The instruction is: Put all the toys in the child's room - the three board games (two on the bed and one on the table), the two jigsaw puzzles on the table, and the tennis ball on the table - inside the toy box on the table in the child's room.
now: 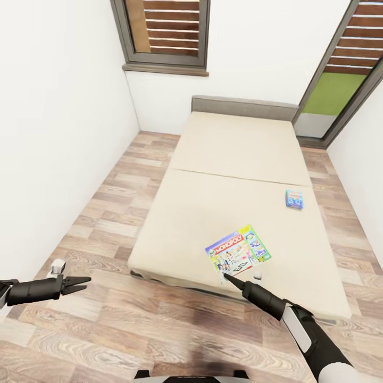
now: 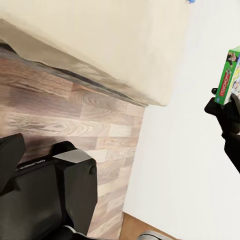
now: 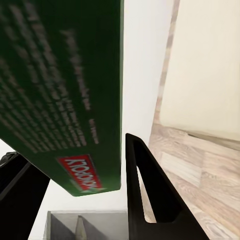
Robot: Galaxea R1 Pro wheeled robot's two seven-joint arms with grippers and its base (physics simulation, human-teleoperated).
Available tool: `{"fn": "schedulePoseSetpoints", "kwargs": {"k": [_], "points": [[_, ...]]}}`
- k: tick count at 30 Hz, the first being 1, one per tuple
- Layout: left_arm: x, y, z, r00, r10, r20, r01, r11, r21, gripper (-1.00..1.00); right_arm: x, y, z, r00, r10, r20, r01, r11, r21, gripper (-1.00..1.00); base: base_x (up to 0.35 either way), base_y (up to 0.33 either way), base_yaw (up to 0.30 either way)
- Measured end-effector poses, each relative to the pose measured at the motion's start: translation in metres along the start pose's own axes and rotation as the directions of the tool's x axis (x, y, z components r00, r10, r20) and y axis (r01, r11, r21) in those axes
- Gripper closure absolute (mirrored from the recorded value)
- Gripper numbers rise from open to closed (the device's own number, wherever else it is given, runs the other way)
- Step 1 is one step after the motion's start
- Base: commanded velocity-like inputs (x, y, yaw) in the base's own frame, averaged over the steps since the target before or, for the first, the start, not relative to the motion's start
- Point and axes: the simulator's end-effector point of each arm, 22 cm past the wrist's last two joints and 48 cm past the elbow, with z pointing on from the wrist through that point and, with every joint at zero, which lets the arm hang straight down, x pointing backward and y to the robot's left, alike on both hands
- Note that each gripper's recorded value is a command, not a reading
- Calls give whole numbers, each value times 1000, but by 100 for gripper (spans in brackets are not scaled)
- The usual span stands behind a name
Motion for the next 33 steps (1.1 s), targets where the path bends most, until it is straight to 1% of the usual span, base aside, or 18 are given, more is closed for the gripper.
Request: {"fn": "schedulePoseSetpoints", "kwargs": {"k": [4,8,15,33], "points": [[0,7,3,1000,-2,0,2,999,-35,-100,-3,-1,-3,1000,-6,0,6,1000,5,100,0,0,237],[0,10,5,1000,-2,0,2,999,-54,-100,-5,-1,-5,1000,-12,1,12,1000,6,100,0,0,251],[-1,8,6,1000,2,4,-2,998,-55,-100,-8,2,-5,999,-32,11,32,999,3,100,0,0,256],[-4,1,6,1000,16,9,-16,999,-50,-100,-14,9,-5,999,-50,20,50,999,-6,100,0,0,247]]}}
